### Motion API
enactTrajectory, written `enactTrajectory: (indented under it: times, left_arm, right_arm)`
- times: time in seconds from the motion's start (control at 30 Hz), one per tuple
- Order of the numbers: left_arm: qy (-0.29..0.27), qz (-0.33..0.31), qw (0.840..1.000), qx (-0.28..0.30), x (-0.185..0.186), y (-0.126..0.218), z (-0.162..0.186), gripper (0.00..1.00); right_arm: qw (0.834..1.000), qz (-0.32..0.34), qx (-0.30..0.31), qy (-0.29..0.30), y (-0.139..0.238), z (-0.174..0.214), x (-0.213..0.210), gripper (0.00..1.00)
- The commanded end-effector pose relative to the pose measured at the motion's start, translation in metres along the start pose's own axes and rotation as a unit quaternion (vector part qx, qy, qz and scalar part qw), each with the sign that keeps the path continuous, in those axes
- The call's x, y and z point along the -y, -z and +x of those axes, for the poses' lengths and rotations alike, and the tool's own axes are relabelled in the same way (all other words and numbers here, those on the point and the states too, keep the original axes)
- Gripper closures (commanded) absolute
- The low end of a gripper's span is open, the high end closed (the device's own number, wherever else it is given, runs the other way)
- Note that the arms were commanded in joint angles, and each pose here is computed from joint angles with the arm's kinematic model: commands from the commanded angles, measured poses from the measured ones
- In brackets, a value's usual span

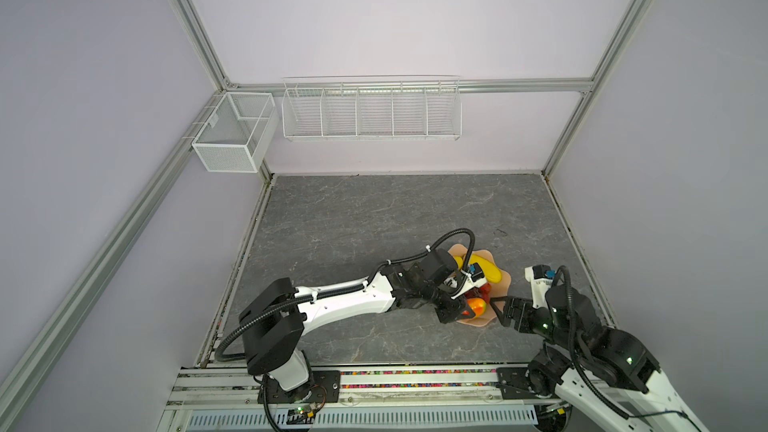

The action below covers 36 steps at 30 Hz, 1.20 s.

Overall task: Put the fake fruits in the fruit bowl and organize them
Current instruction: 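Carry the mango to the bowl and release it with the left gripper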

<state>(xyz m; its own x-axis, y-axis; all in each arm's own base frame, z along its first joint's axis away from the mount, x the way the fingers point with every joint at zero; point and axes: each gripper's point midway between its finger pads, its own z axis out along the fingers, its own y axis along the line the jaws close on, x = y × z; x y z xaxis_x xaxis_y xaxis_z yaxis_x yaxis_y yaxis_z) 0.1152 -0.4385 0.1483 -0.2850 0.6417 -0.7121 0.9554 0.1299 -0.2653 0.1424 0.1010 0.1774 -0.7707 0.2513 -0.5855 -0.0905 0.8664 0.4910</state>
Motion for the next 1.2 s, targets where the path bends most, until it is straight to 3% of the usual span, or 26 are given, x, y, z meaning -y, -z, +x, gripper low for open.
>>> enactTrajectory:
  times: [0.0, 0.4, 0.73, 0.93, 1.17]
  left_arm:
    - [-0.031, -0.016, 0.999, -0.002, -0.002, -0.004, -0.007, 0.65]
    - [-0.062, -0.059, 0.994, -0.064, -0.018, -0.032, 0.010, 0.61]
    - [-0.074, -0.079, 0.992, -0.063, -0.023, -0.029, 0.012, 0.37]
    - [-0.091, -0.080, 0.993, -0.012, -0.013, -0.005, -0.010, 0.28]
    - [-0.081, -0.136, 0.986, 0.050, -0.025, 0.049, -0.035, 0.23]
  right_arm:
    - [1.000, 0.010, 0.006, -0.008, 0.002, 0.000, 0.006, 0.12]
    - [1.000, 0.006, 0.007, -0.004, 0.002, -0.002, 0.003, 0.12]
    - [1.000, 0.010, 0.012, -0.002, 0.004, -0.004, 0.004, 0.12]
    - [1.000, 0.011, 0.011, -0.001, 0.000, -0.005, 0.002, 0.12]
    - [1.000, -0.001, 0.011, 0.018, -0.011, -0.019, -0.015, 0.11]
